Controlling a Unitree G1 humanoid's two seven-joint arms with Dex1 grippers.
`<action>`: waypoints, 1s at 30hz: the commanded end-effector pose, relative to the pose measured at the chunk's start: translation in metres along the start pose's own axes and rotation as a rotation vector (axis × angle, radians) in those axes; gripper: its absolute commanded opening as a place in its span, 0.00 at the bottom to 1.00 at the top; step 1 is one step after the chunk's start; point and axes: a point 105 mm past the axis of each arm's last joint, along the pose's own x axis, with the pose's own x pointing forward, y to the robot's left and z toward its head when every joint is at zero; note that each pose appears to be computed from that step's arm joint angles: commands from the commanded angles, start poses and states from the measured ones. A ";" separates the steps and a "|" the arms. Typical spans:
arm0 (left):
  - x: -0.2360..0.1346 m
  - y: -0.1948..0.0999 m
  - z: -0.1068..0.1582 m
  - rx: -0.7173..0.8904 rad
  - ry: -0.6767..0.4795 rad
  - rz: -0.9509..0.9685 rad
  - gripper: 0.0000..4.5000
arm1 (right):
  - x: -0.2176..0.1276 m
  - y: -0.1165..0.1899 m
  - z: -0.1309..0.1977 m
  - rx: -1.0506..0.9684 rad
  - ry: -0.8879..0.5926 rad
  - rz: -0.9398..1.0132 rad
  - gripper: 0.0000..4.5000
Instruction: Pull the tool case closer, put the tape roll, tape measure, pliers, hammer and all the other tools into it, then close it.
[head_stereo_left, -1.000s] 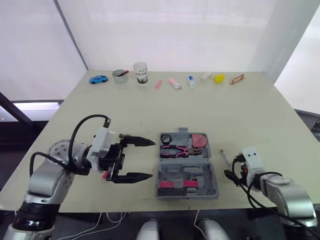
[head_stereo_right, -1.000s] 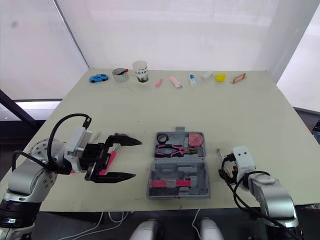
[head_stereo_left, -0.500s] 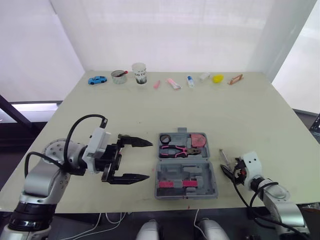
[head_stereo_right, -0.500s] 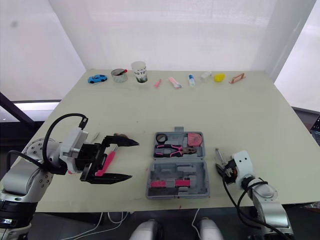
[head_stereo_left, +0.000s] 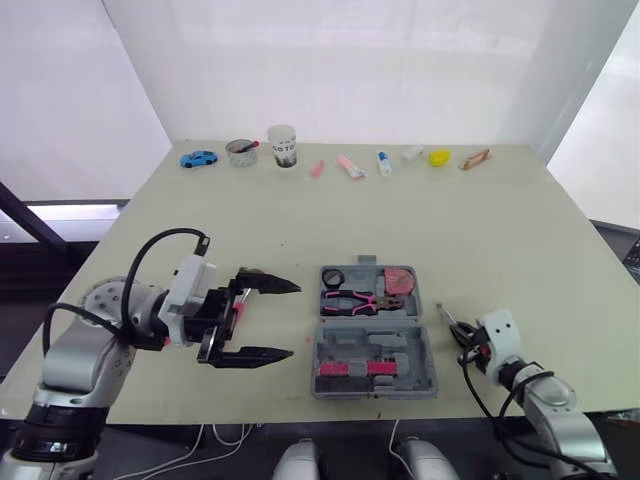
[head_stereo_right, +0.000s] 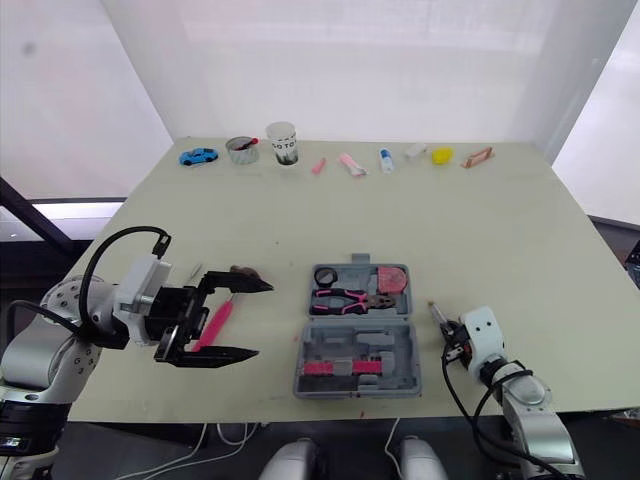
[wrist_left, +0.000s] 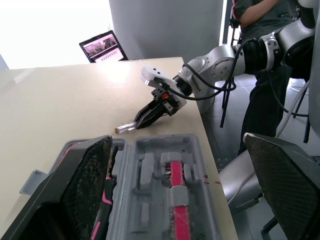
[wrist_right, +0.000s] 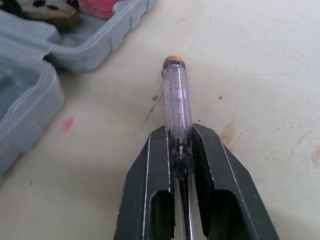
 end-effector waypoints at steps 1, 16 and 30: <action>-0.006 0.000 0.007 0.032 -0.005 0.007 1.00 | -0.007 -0.001 0.026 -0.093 -0.055 0.074 0.01; -0.023 0.005 -0.002 0.022 0.065 0.081 1.00 | 0.001 0.079 0.110 -0.443 -0.013 0.624 0.01; -0.046 -0.002 -0.018 0.006 0.196 0.094 1.00 | 0.036 0.127 0.122 -0.747 0.183 0.774 0.01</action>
